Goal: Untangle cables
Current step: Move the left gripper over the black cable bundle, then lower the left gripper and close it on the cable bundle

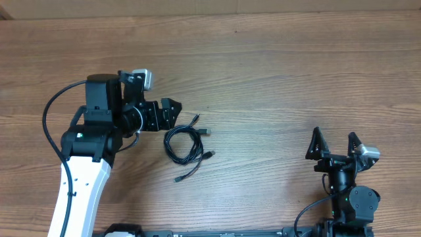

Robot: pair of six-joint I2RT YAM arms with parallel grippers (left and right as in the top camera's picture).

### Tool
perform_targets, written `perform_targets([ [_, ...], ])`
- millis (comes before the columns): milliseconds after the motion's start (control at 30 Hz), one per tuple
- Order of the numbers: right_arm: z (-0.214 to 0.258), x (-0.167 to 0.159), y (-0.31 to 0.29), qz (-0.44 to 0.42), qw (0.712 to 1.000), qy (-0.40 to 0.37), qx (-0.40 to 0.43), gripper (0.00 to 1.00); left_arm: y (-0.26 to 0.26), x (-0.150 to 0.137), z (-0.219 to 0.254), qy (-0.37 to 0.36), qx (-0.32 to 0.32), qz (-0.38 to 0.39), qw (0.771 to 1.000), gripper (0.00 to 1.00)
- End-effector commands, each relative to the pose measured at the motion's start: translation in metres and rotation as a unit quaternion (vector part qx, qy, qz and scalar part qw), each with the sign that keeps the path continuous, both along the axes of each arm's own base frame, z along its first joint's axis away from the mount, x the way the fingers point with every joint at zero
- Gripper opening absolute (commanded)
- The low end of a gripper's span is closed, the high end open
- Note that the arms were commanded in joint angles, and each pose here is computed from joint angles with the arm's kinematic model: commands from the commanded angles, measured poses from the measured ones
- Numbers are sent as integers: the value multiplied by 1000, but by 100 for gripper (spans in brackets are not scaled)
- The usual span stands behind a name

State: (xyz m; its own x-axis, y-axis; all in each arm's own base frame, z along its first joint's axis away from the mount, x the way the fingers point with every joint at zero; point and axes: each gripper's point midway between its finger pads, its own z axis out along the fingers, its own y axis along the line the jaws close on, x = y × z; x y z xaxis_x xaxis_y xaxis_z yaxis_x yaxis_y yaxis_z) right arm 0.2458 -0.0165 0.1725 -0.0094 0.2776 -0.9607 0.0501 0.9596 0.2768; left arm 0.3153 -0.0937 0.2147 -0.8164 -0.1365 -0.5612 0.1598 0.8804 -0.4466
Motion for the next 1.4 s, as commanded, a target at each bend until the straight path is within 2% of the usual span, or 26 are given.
perform_targets([
  [0, -3, 0, 0, -1, 1000, 0, 0, 100, 18, 8, 7, 2, 29, 56, 998, 90],
  [167, -3, 0, 0, -1, 1000, 0, 0, 100, 36, 4, 17, 18, 65, 98, 993, 92],
  [300, -3, 0, 0, -1, 1000, 0, 0, 100, 38, 2, 27, 22, 69, 102, 992, 100],
  [600, -3, 0, 0, -1, 1000, 0, 0, 100, 34, 3, 28, 21, 58, 97, 993, 100],
  [800, -3, 0, 0, -1, 1000, 0, 0, 100, 36, 6, 26, 38, 34, 139, 989, 100],
  [900, -3, 0, 0, -1, 1000, 0, 0, 100, 40, 4, 15, 78, 18, 185, 980, 94],
  [1067, -3, 0, 0, -1, 1000, 0, 0, 100, 55, -9, -20, 176, 24, 277, 944, 85],
  [1100, -3, 0, 0, -1, 1000, 0, 0, 100, 55, -12, -34, 210, 27, 286, 934, 81],
  [1233, -3, 0, 0, -1, 1000, 0, -1, 100, 52, -19, -58, 268, 40, 293, 917, 78],
  [1367, -3, 0, 0, -1, 1000, 0, 0, 100, 44, -22, -78, 304, 60, 280, 909, 78],
])
